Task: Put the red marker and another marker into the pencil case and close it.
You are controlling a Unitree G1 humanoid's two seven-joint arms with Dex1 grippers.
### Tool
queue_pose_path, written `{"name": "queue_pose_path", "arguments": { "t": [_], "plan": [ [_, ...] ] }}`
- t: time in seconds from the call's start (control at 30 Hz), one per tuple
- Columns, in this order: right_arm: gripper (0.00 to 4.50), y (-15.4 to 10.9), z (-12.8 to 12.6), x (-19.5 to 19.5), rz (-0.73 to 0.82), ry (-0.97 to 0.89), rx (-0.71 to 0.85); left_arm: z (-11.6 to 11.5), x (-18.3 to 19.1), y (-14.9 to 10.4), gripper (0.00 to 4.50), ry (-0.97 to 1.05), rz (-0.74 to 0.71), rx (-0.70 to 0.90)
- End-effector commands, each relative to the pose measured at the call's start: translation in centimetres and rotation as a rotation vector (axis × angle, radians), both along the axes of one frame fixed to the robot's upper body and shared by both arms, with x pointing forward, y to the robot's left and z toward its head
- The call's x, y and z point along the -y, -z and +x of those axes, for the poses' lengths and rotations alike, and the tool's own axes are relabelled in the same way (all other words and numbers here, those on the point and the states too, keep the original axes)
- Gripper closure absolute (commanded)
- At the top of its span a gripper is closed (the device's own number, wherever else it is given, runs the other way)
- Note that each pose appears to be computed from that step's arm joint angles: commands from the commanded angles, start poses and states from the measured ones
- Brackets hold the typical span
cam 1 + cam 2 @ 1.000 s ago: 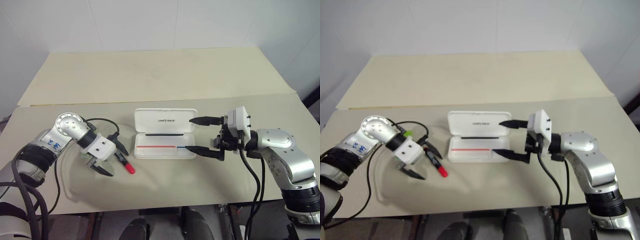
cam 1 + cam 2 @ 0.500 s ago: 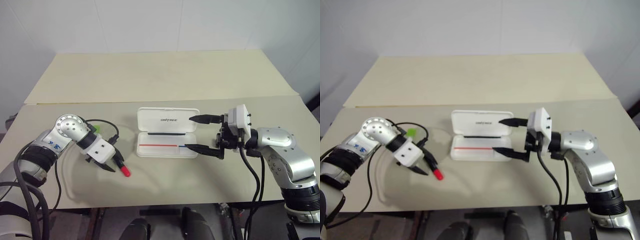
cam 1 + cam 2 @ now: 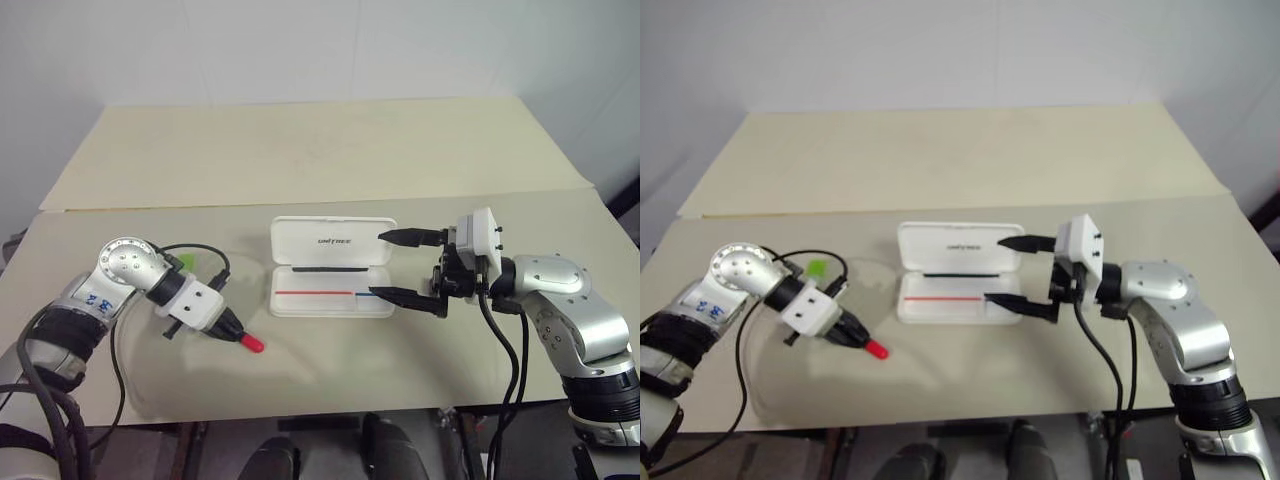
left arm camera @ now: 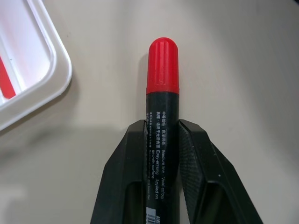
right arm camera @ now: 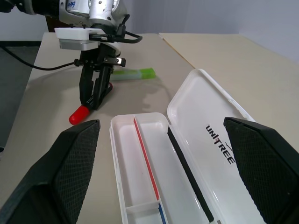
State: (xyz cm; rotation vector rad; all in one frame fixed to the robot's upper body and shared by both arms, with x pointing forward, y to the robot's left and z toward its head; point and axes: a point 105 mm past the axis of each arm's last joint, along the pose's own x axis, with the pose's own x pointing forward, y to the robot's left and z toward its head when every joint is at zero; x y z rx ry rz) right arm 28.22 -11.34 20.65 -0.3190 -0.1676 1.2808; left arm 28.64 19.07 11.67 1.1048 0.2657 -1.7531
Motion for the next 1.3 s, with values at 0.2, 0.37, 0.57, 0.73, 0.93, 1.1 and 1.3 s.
{"name": "queue_pose_path", "arguments": {
  "t": [0.2, 0.37, 0.57, 0.73, 0.93, 1.1, 1.3],
  "plan": [
    [0.0, -1.0, -0.1, -0.3, 0.012, -0.021, 0.042, -2.4, -0.8, -1.9, 3.94, 0.01, -0.039, -0.037],
    [0.0, -0.9, -0.1, -0.3, 0.012, -0.026, 0.036, -2.5, -0.5, -2.7, 3.94, -0.02, -0.083, -0.014],
    [0.0, -0.8, -0.2, -0.3, 0.009, -0.031, 0.031, -1.7, 1.5, -4.1, 3.94, -0.074, -0.191, -0.008],
    [0.0, -0.9, -0.2, -0.1, 0.002, -0.031, 0.032, -0.9, 3.8, -5.3, 3.94, -0.124, -0.292, -0.037],
    [0.0, -0.6, -0.7, 0.4, -0.041, -0.048, 0.034, 1.5, 7.5, -7.1, 3.94, -0.202, -0.421, -0.052],
    [0.0, -0.4, -0.8, 1.0, -0.066, -0.046, 0.026, 2.2, 8.7, -6.8, 3.94, -0.209, -0.407, -0.051],
    [0.0, -0.4, -0.9, 1.3, -0.068, -0.03, 0.028, 3.2, 10.1, -6.4, 3.94, -0.248, -0.413, -0.04]
  ]
}}
